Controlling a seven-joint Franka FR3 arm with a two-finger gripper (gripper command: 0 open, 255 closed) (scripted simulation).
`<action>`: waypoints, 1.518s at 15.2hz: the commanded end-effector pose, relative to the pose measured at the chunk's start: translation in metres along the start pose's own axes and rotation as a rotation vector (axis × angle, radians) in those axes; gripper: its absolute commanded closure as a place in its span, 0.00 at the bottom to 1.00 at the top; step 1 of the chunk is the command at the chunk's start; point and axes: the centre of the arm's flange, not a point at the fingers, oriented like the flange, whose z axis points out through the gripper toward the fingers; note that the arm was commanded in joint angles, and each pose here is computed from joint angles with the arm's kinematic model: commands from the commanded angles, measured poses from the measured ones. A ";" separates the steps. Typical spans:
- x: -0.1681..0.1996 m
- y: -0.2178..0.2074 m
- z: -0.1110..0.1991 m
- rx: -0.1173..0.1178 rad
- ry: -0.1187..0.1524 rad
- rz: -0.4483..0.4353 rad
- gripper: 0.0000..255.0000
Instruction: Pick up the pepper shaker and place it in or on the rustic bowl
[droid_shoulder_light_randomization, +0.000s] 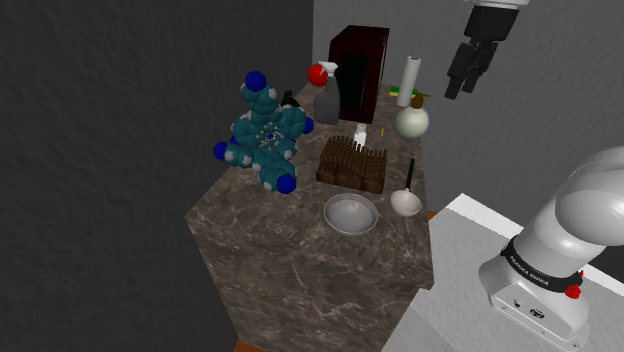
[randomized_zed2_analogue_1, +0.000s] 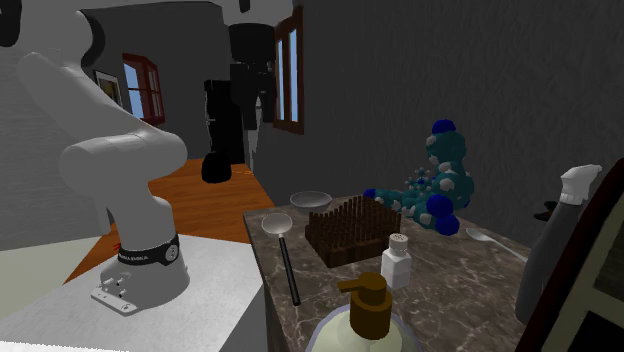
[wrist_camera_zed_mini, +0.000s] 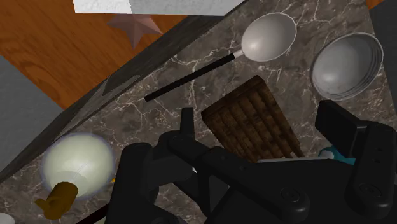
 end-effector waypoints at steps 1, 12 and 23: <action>0.000 0.000 0.000 0.000 0.000 0.000 0.00; 0.134 0.007 0.077 -0.056 -0.078 -0.046 0.00; 0.263 0.012 0.164 -0.111 -0.156 -0.091 0.00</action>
